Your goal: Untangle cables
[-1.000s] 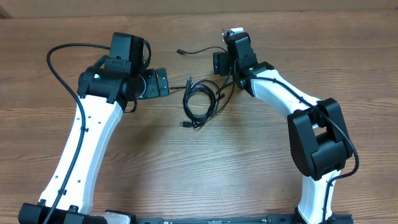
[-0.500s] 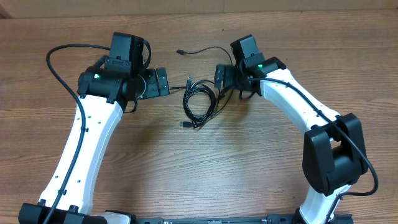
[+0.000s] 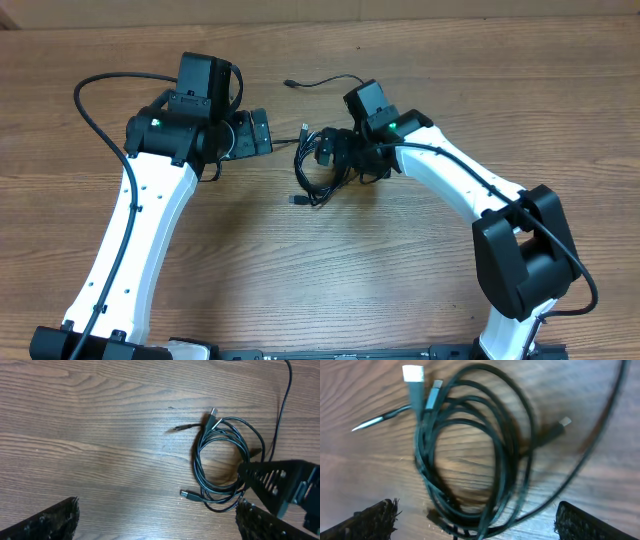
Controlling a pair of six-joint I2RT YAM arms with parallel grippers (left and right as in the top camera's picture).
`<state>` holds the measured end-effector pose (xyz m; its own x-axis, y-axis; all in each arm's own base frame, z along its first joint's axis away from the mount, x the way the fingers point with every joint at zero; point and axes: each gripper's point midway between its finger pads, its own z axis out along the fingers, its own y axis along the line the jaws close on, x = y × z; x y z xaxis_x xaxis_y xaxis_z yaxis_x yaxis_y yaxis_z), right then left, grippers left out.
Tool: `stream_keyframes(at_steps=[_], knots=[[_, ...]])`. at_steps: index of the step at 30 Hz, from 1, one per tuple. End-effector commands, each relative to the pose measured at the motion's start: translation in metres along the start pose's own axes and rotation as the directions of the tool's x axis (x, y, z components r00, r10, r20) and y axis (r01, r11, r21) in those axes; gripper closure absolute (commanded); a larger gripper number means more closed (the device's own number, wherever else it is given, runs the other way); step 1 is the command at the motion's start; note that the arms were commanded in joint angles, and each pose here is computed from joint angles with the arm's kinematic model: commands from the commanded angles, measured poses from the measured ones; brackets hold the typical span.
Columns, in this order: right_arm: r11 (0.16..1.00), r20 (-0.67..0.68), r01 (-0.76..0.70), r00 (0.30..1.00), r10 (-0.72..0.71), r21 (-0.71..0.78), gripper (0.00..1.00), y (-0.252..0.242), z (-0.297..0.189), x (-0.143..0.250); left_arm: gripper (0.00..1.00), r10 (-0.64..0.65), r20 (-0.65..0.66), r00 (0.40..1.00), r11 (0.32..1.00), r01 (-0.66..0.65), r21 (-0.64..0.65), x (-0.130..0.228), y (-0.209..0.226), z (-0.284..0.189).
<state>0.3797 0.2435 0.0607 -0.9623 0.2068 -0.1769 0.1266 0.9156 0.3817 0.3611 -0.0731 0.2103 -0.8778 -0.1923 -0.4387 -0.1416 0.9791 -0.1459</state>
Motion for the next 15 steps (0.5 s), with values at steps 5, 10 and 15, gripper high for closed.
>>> stream_keyframes(at_steps=[5,10,15], knots=[[0.975,0.092,-0.205,0.976,0.197,0.086,0.00,-0.026,0.019,-0.011,0.00,-0.010,-0.027,1.000,1.000,0.010,-0.001,0.005,0.000,0.000],[0.971,0.054,-0.202,0.979,0.197,0.129,0.11,-0.035,0.042,0.000,0.00,-0.010,-0.042,0.999,1.000,0.009,-0.009,0.009,0.002,0.000],[0.968,0.005,-0.181,0.983,0.183,0.174,0.22,-0.041,0.066,0.019,0.00,-0.010,-0.041,0.999,1.000,0.009,-0.009,0.008,0.002,0.000]])
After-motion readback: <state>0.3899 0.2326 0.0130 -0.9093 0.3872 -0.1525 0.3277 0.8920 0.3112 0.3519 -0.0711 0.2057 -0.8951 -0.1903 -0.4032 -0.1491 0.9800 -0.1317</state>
